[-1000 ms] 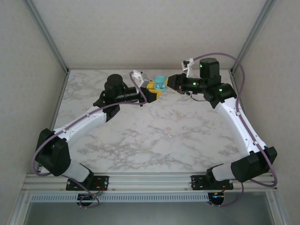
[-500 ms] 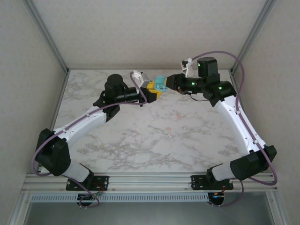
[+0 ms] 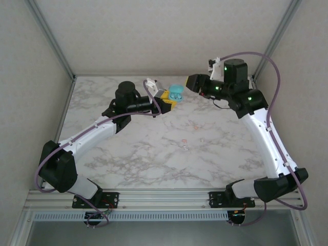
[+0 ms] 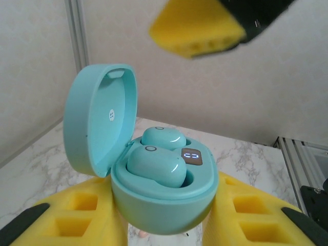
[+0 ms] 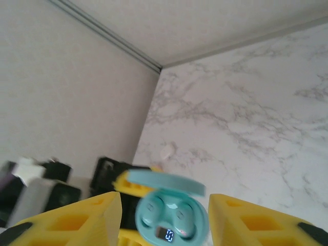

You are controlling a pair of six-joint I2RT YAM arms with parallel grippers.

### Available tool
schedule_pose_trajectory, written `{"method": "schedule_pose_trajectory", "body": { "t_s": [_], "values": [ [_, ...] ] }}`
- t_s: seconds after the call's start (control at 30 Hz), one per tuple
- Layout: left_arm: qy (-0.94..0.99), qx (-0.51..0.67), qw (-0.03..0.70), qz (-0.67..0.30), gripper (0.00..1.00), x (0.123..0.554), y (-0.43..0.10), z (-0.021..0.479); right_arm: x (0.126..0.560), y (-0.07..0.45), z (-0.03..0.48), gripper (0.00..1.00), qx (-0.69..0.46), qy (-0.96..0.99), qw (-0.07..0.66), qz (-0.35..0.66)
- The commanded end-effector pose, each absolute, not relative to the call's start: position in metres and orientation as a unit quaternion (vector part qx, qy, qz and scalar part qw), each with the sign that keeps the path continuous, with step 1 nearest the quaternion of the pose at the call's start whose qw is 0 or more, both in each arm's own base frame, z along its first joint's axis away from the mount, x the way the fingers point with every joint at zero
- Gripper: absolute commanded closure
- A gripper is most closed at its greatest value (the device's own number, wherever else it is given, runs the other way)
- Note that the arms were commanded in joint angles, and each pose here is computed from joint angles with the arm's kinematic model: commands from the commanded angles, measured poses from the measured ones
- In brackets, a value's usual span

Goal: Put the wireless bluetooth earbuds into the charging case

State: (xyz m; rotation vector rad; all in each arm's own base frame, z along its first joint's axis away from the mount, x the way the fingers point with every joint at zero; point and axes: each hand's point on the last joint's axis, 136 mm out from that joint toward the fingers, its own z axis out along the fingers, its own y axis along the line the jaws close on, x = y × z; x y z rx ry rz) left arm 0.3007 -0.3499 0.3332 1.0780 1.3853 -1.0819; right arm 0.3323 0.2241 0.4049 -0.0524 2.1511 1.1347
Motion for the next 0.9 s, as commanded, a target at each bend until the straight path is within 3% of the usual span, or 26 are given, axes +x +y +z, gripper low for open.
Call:
{"method": "schedule_pose_trajectory", "body": {
  "t_s": [0.0,0.37,0.7,0.87],
  "values": [
    [0.545,0.465,0.536,-0.446,0.84,0.289,-0.35,0.361,0.35,0.232,0.4,0.5,0.003,0.841,0.318,0.438],
    [0.543,0.463,0.545,-0.44,0.84,0.29,-0.35,0.366,0.351,0.259,0.366,0.49,-0.049,0.865,0.217,0.449],
    [0.561,0.441,0.547,-0.439,0.84,0.302,-0.351,0.364,0.321,0.249,0.356,0.5,-0.055,0.865,0.21,0.453],
    [0.569,0.436,0.541,-0.44,0.84,0.304,-0.352,0.359,0.324,0.231,0.353,0.48,-0.025,0.868,0.248,0.429]
  ]
}}
